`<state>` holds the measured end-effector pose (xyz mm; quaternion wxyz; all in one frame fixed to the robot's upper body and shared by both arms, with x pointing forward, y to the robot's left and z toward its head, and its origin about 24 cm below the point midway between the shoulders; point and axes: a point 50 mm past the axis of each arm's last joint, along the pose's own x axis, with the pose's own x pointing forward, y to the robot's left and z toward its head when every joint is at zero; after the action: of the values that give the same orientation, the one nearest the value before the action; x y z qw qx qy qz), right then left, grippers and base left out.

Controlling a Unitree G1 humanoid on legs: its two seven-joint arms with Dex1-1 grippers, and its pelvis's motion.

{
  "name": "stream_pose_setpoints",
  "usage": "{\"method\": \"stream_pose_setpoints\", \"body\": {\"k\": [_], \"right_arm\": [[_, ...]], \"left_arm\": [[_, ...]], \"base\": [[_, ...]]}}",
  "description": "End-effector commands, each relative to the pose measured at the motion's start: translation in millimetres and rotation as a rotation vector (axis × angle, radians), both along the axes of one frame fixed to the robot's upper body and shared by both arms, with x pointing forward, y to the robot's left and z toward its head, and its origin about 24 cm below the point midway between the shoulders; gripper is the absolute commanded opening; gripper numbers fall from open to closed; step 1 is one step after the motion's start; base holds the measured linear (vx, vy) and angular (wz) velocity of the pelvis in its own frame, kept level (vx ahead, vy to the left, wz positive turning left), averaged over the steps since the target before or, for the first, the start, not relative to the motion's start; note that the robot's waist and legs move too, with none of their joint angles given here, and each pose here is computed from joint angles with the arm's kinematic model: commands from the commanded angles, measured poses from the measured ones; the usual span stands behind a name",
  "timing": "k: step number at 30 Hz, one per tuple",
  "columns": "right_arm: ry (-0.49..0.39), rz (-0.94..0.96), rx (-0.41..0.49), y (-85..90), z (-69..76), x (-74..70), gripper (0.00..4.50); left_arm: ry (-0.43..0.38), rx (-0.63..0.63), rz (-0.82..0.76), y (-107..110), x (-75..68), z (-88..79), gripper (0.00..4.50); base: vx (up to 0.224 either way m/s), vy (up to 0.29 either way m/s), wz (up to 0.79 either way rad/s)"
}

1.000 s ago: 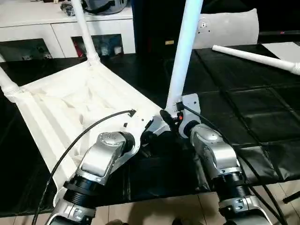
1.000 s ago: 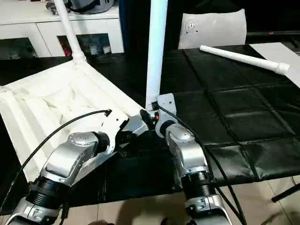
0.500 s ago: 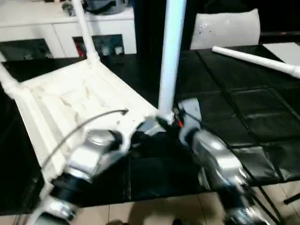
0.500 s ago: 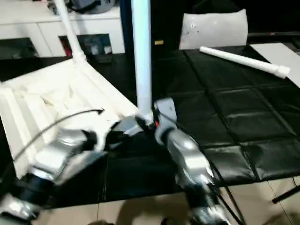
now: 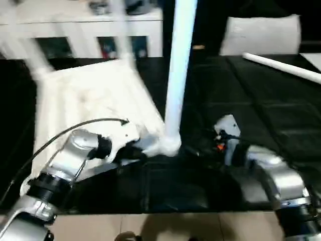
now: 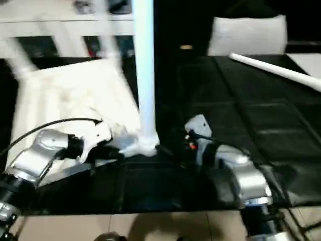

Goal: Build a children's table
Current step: Rotate leg to tighten

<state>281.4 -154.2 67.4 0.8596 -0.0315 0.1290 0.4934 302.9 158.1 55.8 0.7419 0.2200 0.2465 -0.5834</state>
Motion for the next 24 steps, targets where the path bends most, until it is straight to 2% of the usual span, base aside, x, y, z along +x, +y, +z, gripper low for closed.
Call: {"method": "stream_pose_setpoints", "body": {"k": [1, 10, 15, 19, 20, 24], "right_arm": [[-0.013, 0.086, -0.011, 1.3, 6.5, -0.1, 4.43], [-0.001, 0.207, -0.078, -1.9, 7.3, 1.3, 4.43], [-0.003, 0.263, -0.136, -0.2, 7.0, 7.3, 4.43], [0.003, 0.312, -0.143, 3.7, 7.0, 8.4, 4.43], [0.010, 0.333, -0.139, 5.1, 7.0, 8.2, 4.27], [0.017, 0.353, -0.144, 7.3, 6.5, 8.6, 4.16]], "left_arm": [[-0.026, 0.002, -0.156, -13.6, -2.1, 8.4, 0.00], [-0.011, 0.000, -0.234, -15.7, -7.4, 5.3, 0.00], [-0.001, 0.011, -0.278, -16.3, -12.2, 4.2, 0.00], [-0.004, 0.016, -0.287, -16.3, -12.5, 4.0, 0.00], [-0.005, 0.017, -0.288, -16.2, -12.4, 3.9, 0.00], [-0.006, 0.017, -0.287, -15.9, -11.9, 4.2, 0.00]], "base": [[0.000, 0.000, 0.00], [0.000, 0.000, 0.00], [0.000, 0.000, 0.00], [0.000, 0.000, 0.00], [0.000, 0.000, 0.00], [0.000, 0.000, 0.00]]}}
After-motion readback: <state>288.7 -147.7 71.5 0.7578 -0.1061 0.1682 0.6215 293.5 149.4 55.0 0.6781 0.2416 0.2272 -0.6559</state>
